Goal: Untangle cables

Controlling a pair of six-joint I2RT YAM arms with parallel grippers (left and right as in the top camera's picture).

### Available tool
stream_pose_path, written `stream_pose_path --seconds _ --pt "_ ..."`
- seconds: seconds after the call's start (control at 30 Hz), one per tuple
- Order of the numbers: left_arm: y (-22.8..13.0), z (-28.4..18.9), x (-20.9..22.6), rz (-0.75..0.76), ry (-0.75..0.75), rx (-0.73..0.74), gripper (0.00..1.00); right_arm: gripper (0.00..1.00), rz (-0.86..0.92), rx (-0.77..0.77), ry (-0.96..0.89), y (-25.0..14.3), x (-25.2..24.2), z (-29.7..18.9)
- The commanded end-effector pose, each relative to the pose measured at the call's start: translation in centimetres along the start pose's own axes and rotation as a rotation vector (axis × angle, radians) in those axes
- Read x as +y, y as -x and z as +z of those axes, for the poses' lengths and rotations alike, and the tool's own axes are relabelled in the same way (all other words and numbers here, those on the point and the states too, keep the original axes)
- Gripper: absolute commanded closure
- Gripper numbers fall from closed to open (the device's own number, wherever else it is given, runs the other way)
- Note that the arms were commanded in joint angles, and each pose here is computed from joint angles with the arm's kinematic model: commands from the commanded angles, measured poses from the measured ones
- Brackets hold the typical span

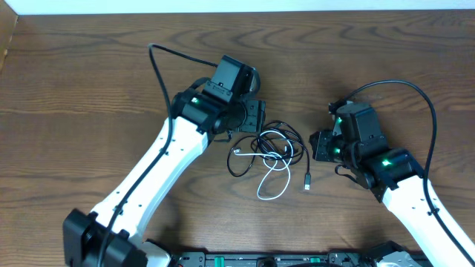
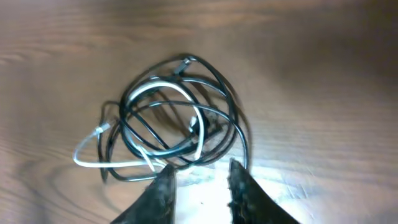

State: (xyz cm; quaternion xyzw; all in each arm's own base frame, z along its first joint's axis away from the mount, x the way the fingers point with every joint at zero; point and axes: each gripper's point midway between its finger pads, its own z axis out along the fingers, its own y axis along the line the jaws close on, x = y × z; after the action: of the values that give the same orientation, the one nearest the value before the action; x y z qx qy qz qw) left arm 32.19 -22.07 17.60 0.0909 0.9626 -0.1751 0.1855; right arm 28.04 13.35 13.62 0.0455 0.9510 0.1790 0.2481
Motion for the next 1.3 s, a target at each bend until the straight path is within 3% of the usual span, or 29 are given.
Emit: stream_pose_path --seconds 0.0,0.17,0.3,0.87,1.13,1.23,1.27 --pt "-0.6 2.4 0.8 -0.005 0.033 0.06 0.35 0.73 0.004 0.014 -0.091 -0.5 -1.8 -0.2" --pt "-1.9 5.7 1.8 -0.019 0.068 0.148 0.35 0.67 0.02 0.051 -0.143 -1.5 -2.8 -0.4" --pt "-2.7 8.0 1.2 -0.032 0.013 0.21 0.35 0.66 0.02 0.054 -0.144 -1.6 -2.8 -0.4" --pt "-5.4 14.9 2.7 -0.105 0.063 0.332 0.36 0.6 0.02 0.061 -0.147 -1.8 -2.9 -0.4" --pt "-5.8 15.7 -0.7 -0.097 -0.055 0.34 0.58 0.62 0.021 0.065 -0.148 -1.8 -3.0 -0.4" --pt "-6.0 15.7 -1.0 -0.092 -0.056 0.345 0.74 0.61 0.022 0.074 -0.154 -2.1 -3.1 -0.5" --pt "-6.1 15.7 -1.0 -0.092 -0.059 0.349 0.87 0.61 0.022 0.077 -0.156 -2.1 -3.1 -0.5"
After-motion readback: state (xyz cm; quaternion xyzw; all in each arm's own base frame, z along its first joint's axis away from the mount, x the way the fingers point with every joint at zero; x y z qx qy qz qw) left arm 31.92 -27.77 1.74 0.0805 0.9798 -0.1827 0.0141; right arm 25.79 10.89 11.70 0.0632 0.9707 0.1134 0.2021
